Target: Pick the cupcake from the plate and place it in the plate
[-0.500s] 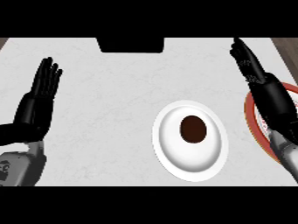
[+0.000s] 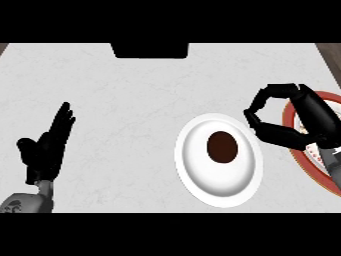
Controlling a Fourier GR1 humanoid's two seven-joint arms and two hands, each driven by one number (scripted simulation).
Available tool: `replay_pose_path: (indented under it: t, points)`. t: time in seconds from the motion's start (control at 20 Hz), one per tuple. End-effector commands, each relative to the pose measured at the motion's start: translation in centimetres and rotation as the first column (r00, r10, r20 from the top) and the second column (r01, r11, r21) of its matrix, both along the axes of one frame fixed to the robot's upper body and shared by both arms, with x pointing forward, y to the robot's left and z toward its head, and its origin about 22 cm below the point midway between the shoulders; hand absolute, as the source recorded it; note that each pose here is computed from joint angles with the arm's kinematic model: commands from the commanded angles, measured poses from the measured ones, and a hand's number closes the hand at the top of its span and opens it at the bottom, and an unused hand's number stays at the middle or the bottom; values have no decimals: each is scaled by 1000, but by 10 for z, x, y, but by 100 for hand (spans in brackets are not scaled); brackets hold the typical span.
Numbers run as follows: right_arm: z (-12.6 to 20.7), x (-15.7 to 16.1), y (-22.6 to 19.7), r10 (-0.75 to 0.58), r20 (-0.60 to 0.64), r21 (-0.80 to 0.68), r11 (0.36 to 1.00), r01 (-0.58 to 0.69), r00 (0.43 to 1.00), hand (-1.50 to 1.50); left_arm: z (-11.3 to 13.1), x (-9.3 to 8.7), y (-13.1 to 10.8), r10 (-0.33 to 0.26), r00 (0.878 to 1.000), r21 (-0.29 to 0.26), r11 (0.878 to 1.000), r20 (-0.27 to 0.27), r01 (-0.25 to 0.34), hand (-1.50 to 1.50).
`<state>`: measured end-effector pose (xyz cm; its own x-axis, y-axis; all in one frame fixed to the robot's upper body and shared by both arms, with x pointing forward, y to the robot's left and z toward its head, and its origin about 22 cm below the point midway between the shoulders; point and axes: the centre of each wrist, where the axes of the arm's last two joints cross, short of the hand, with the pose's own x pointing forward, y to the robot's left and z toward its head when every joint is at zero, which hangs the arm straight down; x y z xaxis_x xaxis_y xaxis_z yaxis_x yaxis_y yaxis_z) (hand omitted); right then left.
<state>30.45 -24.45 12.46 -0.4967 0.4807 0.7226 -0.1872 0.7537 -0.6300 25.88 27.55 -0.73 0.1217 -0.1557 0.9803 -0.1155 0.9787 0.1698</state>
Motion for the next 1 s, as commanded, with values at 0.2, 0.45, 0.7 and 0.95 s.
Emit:
replay_pose_path:
  t: [0.2,0.45,0.7,0.95]
  points:
    - [-109,-38,29,-114,-196,482,854,197,974,-150,-16,-11,-9,31,991,1,1000,-132,-32,0]
    - [-149,-49,-27,162,-121,393,914,-103,979,-150,-12,-10,-21,2,988,9,1000,-152,-1,0]
    - [-119,-25,-30,113,-89,-14,993,-115,990,-150,4,-3,-7,33,986,13,999,-161,-32,0]
    - [-78,-5,-22,36,-66,-260,964,-52,997,-150,0,-10,-37,38,987,19,999,-159,-35,0]
